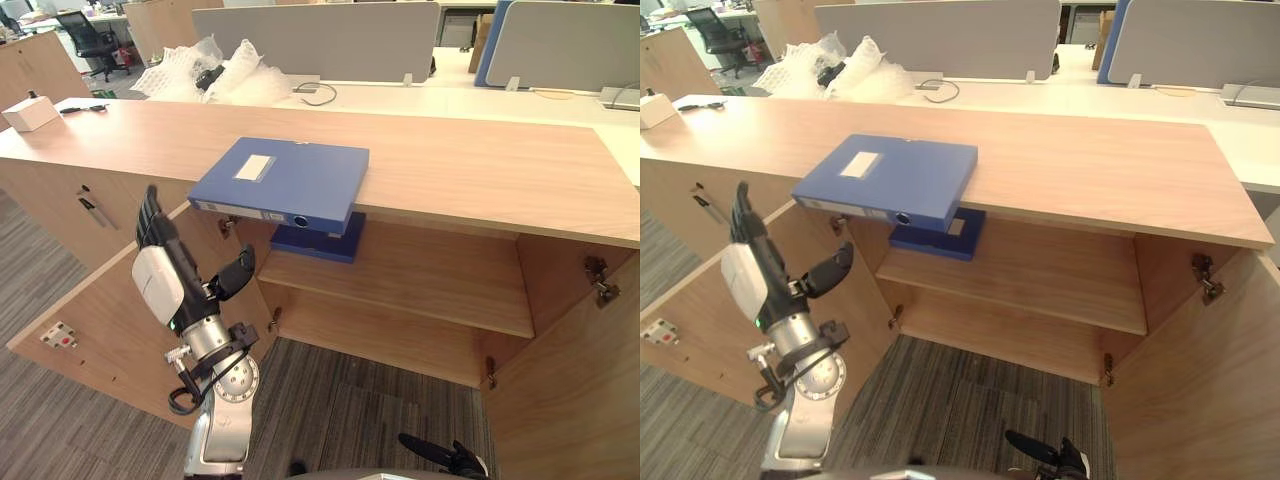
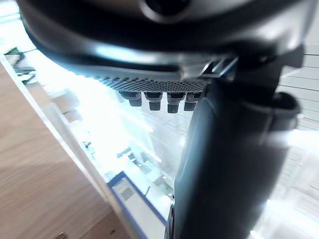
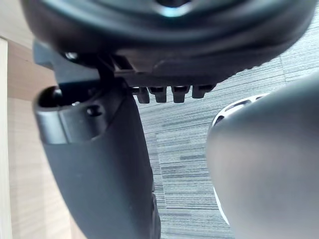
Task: Walk over to the cabinet, pick up the folder, carry it to the office cabinet, place the folder inside the office cabinet, then close the office cabinet door
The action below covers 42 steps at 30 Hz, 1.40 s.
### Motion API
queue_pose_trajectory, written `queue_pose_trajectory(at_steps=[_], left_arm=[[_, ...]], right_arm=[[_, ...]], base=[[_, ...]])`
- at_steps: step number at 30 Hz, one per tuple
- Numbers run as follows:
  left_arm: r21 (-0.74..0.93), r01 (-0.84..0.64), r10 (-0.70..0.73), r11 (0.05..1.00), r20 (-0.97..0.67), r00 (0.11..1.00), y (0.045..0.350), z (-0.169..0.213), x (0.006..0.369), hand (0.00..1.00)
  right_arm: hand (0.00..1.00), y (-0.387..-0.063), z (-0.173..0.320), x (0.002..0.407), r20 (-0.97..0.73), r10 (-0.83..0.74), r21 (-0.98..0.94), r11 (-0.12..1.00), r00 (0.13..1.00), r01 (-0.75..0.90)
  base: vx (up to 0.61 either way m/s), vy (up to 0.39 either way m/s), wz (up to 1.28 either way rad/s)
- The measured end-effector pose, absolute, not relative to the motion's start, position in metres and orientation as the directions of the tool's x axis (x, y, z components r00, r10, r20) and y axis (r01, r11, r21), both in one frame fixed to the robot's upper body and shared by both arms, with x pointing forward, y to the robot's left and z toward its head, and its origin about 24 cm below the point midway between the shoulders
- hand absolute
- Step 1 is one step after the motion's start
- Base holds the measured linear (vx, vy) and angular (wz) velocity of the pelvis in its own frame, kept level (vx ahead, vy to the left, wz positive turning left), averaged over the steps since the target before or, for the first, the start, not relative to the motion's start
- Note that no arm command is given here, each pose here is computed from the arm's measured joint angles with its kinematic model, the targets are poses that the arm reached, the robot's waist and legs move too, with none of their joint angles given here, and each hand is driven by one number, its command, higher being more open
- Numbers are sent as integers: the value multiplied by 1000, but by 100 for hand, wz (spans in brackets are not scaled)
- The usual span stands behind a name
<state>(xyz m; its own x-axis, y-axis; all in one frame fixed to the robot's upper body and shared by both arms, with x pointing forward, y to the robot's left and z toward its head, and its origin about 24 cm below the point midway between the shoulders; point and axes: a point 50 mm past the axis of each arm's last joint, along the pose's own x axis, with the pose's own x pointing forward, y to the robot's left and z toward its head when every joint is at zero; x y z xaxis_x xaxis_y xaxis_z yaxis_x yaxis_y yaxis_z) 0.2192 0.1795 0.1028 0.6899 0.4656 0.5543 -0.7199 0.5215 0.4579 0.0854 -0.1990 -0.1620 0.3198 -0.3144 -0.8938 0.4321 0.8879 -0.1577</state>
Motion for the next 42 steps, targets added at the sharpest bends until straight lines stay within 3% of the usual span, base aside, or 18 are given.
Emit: queue_pose_trajectory(at_steps=[6, 13, 42], left_arm=[[540, -746, 288, 389, 698, 655, 190, 131, 234, 100], [636, -695, 223, 335, 663, 714, 202, 127, 240, 100], [785, -537, -45, 308, 576, 817, 181, 134, 291, 100]], right_arm=[[100, -210, -162, 85, -890, -332, -193, 896, 313, 400], [100, -219, -161, 83, -889, -344, -214, 896, 303, 390], [100, -230, -159, 82, -882, -362, -233, 891, 301, 388]], base=[[-6, 0, -6], [-10, -2, -6], [-4, -1, -1]])
